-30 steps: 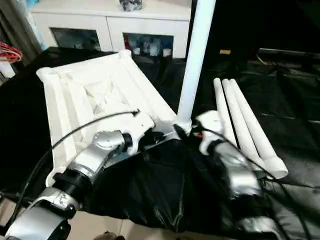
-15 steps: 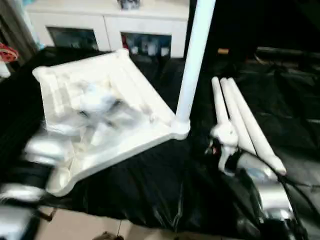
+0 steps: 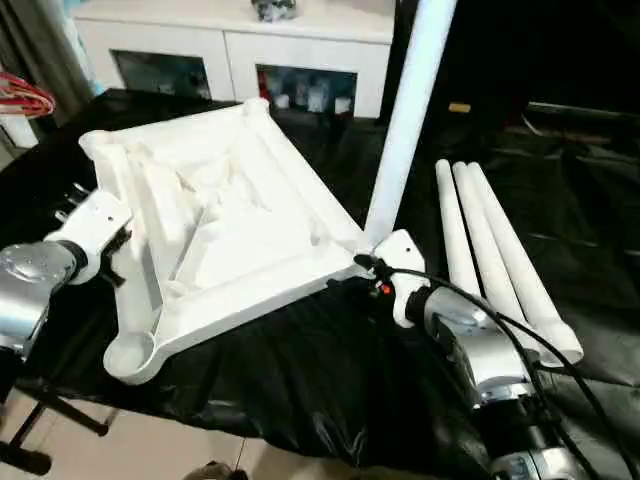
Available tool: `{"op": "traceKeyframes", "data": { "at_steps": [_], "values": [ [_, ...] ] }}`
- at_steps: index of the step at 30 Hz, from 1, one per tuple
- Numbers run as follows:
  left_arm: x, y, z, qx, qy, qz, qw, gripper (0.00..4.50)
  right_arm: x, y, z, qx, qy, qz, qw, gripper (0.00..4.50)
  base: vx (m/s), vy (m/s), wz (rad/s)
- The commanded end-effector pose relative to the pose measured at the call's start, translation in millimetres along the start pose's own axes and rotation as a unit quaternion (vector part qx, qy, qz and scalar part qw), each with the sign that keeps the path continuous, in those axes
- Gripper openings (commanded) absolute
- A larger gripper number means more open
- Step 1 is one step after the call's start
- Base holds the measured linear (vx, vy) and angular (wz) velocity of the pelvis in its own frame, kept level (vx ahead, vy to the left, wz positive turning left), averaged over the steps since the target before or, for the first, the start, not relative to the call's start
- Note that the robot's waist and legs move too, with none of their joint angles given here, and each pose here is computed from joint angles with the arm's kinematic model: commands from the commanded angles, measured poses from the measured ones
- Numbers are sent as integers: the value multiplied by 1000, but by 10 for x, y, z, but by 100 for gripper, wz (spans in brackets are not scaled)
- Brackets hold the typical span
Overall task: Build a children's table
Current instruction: Rotate leg to tighten, then rotate table base
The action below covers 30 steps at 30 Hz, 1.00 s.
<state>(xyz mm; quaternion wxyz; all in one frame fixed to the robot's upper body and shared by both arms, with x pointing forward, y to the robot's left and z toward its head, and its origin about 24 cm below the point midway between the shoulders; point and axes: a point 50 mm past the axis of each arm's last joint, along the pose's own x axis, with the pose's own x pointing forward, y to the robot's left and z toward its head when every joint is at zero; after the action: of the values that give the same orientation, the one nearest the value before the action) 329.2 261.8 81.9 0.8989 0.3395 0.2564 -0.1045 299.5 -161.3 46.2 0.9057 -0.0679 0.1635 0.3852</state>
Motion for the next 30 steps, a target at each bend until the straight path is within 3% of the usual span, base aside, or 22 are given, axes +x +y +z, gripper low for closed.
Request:
{"op": "traceKeyframes", "data": {
  "at_steps": [1, 7, 14, 21, 23, 26, 28, 30],
  "values": [
    [-16, -40, -25, 19, 12, -17, 1000, 0, 26, -18, -37, -7, 22, -3, 1000, 286, 0, 0, 0],
    [-52, -328, 43, 60, 5, -159, 985, 0, 166, -76, -85, -6, 44, -18, 999, 237, 0, 0, 0],
    [-90, -498, 87, 95, 3, -248, 964, 0, 288, -114, -10, -9, 35, -37, 999, 185, 0, 0, 0],
    [-281, -845, 293, 80, -60, -388, 916, 0, 409, -145, 27, -23, 22, -63, 998, 138, 0, 0, 0],
    [-268, -883, 314, 80, -62, -388, 916, 0, 433, -169, 123, -8, -13, -77, 997, 104, 0, 0, 0],
    [-199, -883, 316, 91, -61, -359, 927, 0, 405, -230, 252, 2, -48, -94, 994, 93, 0, 0, 0],
    [-181, -878, 334, 88, -65, -350, 930, 0, 369, -266, 281, -9, -48, -100, 994, 61, 0, 0, 0],
    [-183, -887, 367, 80, -74, -352, 929, 0, 312, -321, 275, -25, -32, -110, 993, 61, 0, 0, 0]
  ]
}}
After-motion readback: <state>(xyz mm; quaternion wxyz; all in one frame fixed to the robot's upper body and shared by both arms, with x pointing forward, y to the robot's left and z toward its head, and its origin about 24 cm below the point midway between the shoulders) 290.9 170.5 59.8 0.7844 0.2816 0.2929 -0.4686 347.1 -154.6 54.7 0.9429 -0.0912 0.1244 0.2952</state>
